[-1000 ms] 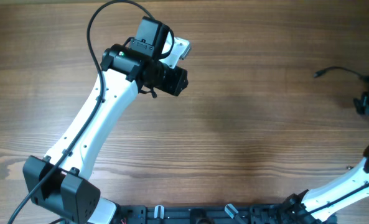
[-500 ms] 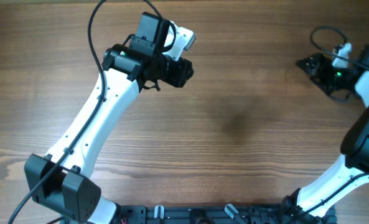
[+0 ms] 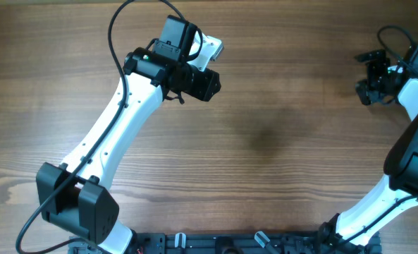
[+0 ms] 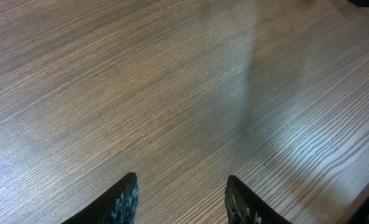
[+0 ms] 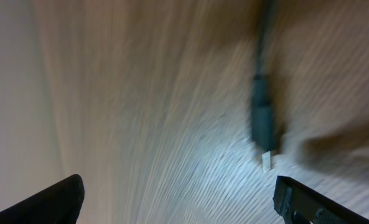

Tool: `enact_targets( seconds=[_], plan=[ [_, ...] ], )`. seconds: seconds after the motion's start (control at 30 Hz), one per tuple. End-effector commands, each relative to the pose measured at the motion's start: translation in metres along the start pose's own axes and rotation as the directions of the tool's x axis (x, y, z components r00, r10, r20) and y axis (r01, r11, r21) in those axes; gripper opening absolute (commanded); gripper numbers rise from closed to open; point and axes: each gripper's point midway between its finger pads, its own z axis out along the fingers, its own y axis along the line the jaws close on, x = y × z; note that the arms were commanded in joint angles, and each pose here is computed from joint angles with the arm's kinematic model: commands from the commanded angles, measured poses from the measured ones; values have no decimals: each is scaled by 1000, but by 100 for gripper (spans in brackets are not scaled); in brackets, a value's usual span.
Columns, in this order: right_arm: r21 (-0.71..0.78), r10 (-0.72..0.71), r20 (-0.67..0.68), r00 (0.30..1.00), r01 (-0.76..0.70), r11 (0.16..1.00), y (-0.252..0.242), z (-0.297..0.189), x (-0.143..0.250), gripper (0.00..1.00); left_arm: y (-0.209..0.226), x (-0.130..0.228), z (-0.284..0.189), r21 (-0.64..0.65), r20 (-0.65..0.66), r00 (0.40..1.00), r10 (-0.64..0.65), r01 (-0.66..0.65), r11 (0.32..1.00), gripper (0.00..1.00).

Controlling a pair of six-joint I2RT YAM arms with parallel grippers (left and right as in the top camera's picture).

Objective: Untangle cables

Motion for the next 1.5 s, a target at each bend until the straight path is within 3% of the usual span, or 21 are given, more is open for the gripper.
enact_targets(
  seconds=[0.0,0.17,0.3,0.43,0.57,0.7,0.8,0.87,1.07,1.3,1.47],
  plan=[
    [79,49,154,987,-62,995,-9,-3,-20,100,-5,1,3,20,-5,1000,19,-19,1000,47],
    [82,52,239,970,-73,994,-8,-6,-36,100,-5,1,3,20,-6,1000,18,-18,1000,47],
    [115,49,293,955,-86,990,-16,-7,-45,86,-5,0,3,20,-2,1000,20,-20,1000,47],
    [117,48,287,957,-85,990,-21,5,-46,84,-5,-3,3,19,11,1000,24,-24,1000,47],
    [136,50,275,960,-90,987,-32,18,-44,72,-5,-4,3,19,12,1000,24,-24,1000,46],
    [161,51,258,965,-95,982,-45,33,-40,75,-5,-4,3,19,12,1000,24,-24,1000,46],
    [186,49,242,969,-95,978,-56,44,-36,72,-5,-4,3,19,12,1000,24,-24,1000,46],
    [205,49,228,972,-97,974,-65,53,-33,64,-5,-4,3,19,12,1000,24,-24,1000,46],
    [302,4,130,992,-43,952,-101,73,-13,4,-5,-4,3,20,12,1000,24,-24,1000,46],
    [391,-143,-3,990,133,910,-122,64,0,4,-5,-3,3,23,9,1000,23,-23,999,46],
    [320,-97,105,990,59,946,-97,8,-42,4,-5,0,3,23,-1,1000,20,-20,1000,45]
  ],
)
